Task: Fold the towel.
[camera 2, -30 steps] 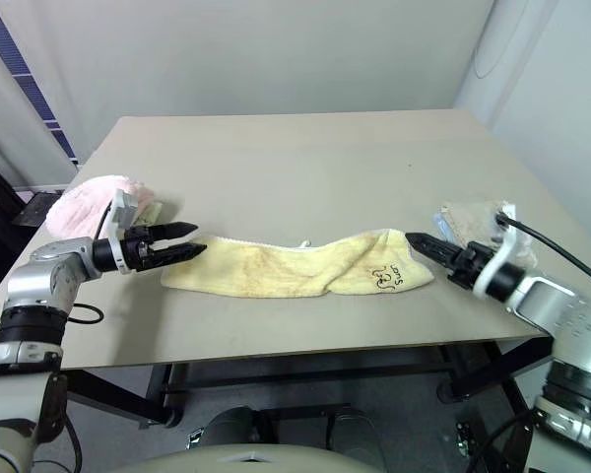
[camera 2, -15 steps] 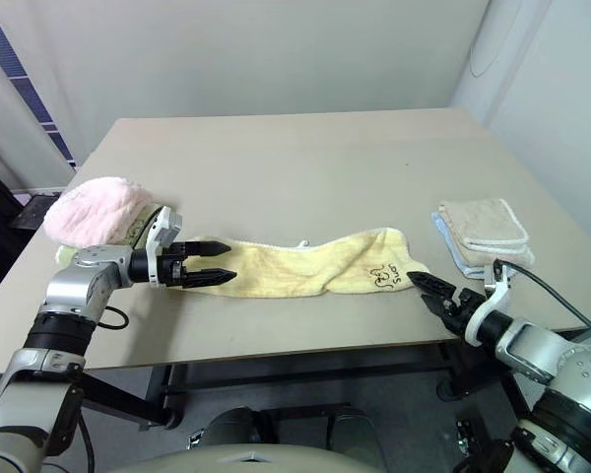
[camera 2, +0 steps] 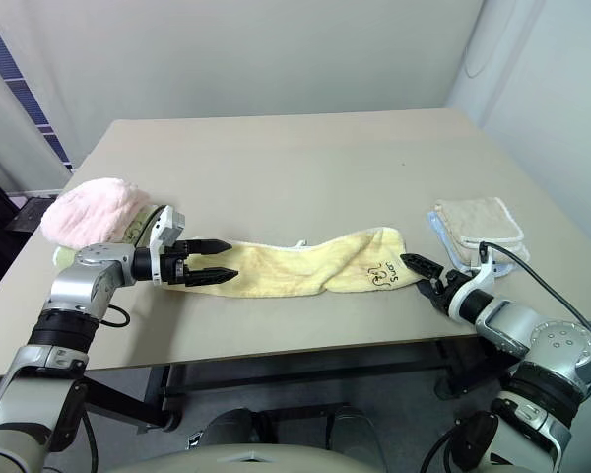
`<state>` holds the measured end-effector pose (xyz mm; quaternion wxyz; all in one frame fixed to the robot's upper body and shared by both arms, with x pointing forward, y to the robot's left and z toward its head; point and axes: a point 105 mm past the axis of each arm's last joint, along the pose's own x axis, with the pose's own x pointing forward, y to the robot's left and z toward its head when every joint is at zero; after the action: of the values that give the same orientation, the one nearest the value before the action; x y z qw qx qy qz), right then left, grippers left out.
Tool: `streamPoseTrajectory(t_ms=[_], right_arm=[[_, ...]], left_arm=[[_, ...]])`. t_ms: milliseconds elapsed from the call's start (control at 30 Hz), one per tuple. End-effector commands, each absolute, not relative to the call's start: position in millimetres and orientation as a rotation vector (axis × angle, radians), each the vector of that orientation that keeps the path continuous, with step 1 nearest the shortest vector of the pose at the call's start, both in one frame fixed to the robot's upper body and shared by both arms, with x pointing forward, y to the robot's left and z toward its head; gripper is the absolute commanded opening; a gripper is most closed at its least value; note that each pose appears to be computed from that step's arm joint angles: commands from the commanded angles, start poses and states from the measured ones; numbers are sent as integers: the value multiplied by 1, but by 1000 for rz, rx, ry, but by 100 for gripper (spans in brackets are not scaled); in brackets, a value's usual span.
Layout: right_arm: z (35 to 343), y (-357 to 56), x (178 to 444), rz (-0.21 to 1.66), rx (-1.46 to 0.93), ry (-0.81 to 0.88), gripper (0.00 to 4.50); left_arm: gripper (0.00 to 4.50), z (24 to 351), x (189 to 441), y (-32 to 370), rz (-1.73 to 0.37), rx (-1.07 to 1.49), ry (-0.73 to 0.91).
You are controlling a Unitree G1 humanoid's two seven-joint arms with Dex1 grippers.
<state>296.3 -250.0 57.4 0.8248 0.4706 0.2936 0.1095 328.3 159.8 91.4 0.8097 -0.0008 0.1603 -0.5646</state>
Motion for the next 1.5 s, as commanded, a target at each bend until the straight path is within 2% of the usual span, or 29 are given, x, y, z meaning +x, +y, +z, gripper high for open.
streamPoseTrajectory(t_ms=[33, 233, 300, 467, 700, 900, 1100, 1233, 1367, 1500], right_arm=[[56, -239, 298, 265, 1009, 646, 284], [55, -239, 300, 247, 1004, 627, 59], [57, -244, 299, 237, 1014, 606, 1], [69, -258, 285, 250, 1033, 536, 1], [73, -285, 258, 176, 1083, 432, 1], [88, -301, 250, 150, 1059, 334, 1], [105, -285, 253, 235, 924, 318, 1], [134, -244, 244, 455, 745, 332, 1], [137, -208, 231, 614, 517, 416, 1], [149, -179, 237, 742, 463, 392, 1]], left_arm=[[450, 100, 333, 160, -1192, 38, 301], [450, 94, 340, 162, -1164, 45, 306], [450, 94, 341, 162, -1162, 48, 305], [450, 89, 342, 162, -1155, 56, 318], [450, 85, 342, 163, -1140, 52, 329], [450, 82, 344, 164, -1134, 56, 337], [450, 84, 347, 163, -1132, 59, 329], [450, 85, 348, 163, -1130, 60, 326], [450, 85, 349, 163, -1123, 62, 323], [450, 85, 350, 162, -1123, 63, 323]])
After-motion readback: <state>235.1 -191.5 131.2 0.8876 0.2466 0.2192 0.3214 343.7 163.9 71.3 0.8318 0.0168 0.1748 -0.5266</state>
